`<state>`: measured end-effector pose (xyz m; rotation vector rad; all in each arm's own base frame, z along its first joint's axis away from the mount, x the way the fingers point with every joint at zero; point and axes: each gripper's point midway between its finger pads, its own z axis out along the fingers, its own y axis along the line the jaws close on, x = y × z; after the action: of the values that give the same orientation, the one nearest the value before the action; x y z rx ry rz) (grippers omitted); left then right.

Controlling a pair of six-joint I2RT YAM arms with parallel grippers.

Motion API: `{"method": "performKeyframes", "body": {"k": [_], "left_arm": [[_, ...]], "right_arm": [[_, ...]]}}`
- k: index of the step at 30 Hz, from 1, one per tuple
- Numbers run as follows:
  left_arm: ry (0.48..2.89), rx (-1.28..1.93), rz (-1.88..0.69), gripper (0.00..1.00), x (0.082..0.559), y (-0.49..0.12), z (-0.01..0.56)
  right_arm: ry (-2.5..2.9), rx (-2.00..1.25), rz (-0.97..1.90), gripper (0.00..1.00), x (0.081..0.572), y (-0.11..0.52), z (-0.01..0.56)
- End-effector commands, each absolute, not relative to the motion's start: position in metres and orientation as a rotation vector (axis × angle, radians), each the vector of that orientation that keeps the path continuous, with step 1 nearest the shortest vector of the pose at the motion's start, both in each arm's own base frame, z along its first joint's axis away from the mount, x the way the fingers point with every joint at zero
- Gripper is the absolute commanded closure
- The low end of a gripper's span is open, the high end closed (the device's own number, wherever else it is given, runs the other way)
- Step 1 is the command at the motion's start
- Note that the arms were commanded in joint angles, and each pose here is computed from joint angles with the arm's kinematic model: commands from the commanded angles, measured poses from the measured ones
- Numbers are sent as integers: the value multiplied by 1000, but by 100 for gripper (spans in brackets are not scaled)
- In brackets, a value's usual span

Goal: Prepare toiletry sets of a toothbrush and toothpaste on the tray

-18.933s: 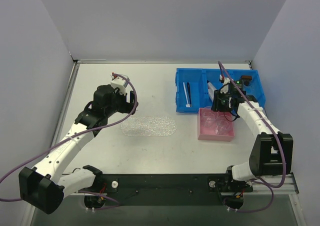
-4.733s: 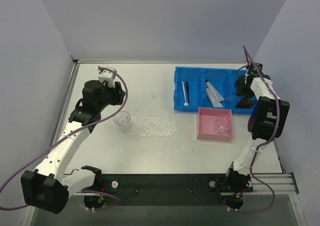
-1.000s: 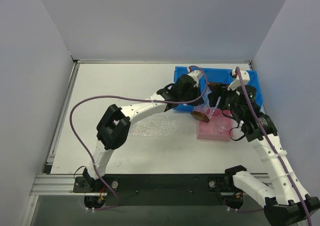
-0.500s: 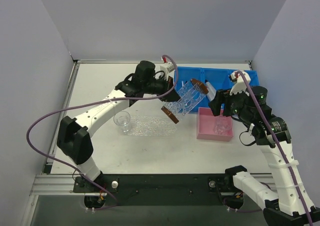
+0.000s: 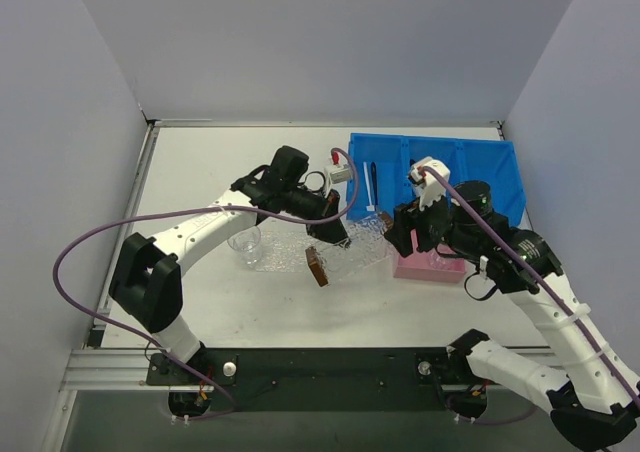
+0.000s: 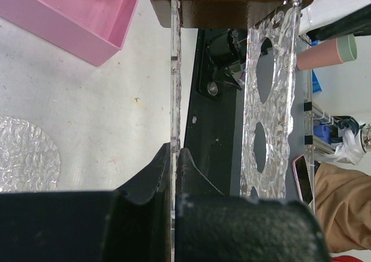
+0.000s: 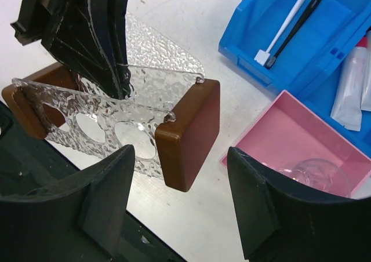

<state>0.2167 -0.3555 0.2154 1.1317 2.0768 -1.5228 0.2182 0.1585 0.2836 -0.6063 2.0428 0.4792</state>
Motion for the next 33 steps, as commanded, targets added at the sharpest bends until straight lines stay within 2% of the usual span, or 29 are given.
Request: {"method": "performKeyframes", "body": {"k": [1,10,17,23,26,27,29,30,33], "left_arm": [[1890,1200,-1583,100,211,-356,249],[1897,1188,-1593,100,212,-356,247],[1901,1185,-1589,100,213,-356,244],[1894,1187,-1595,100,212,-356,245],[1899,1185,-1595,100,213,-357,243],[1908,1182,-1596,100,213,-357,241],[1917,1177,-1593,100,214,-357,240],[1919,1174,-1588,100,215,-357,239],[1950,1161,-1554,100,219,-357,233]], "right_arm": [[2103,-636,415,40,217,164,263],[2138,-673,319,42,220,177,241],[2123,-579,216,48,233,171,236],[2068,-514,220,61,238,172,236],[2042,-485,231,72,239,173,238],[2029,-482,242,81,239,175,240],[2017,-470,251,90,239,175,241],[2011,-461,261,99,239,176,243],[2008,-449,280,100,238,178,244]]}}
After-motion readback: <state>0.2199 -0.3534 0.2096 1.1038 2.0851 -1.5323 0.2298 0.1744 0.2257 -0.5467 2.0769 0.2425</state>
